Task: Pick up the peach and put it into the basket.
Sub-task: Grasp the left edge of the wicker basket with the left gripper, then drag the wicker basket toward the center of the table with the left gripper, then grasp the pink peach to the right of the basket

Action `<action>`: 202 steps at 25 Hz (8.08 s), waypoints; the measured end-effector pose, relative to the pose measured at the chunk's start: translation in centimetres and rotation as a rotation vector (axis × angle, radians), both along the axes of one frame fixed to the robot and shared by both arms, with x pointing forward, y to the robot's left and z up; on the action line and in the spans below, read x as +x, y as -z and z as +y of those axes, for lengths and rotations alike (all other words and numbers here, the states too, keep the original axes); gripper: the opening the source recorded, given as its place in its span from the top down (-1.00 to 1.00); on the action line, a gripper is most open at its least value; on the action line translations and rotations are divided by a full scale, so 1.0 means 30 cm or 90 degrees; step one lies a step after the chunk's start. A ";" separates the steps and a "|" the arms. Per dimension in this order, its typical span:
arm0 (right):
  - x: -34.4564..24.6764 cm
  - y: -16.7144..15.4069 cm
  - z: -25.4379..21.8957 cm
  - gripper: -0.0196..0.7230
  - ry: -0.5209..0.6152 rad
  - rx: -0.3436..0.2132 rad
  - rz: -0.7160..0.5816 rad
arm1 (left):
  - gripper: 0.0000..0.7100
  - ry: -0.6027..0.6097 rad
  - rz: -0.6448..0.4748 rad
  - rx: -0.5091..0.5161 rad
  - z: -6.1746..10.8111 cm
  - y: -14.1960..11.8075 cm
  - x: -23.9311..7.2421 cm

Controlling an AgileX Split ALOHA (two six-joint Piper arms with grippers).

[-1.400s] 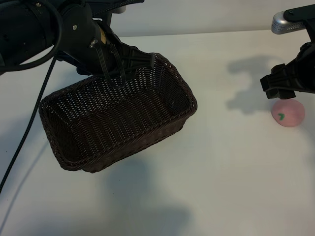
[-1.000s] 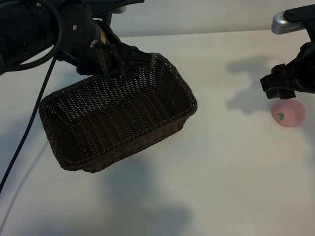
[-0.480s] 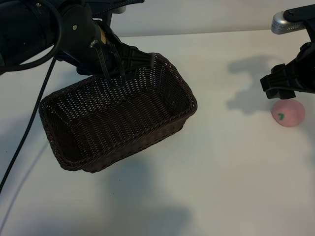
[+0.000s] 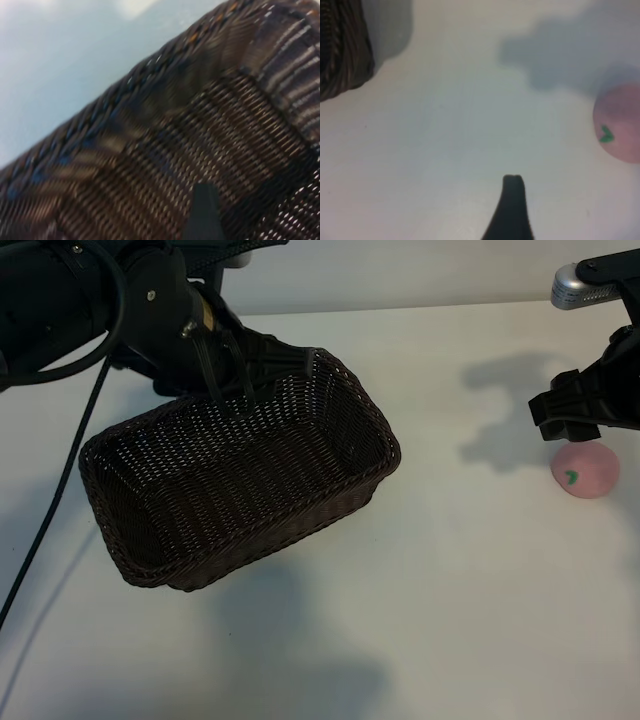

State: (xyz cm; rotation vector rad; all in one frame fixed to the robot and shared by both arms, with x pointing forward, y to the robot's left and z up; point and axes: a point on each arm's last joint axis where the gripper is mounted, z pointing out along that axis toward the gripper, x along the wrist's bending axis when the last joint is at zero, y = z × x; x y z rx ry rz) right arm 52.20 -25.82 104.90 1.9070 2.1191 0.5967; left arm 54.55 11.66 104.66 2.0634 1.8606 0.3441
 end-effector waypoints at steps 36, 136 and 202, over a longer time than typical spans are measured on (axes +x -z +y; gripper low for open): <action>-0.006 0.002 0.003 -0.65 0.001 0.008 0.015 | -0.59 -0.330 0.066 -0.019 0.465 0.142 -0.267; -0.014 0.006 0.003 -0.65 -0.014 0.002 0.029 | 0.55 -0.006 0.122 -0.200 0.059 0.345 0.276; -0.013 0.005 0.003 -0.65 -0.016 0.001 0.028 | -0.68 -0.020 -0.367 0.019 0.641 -0.402 -0.876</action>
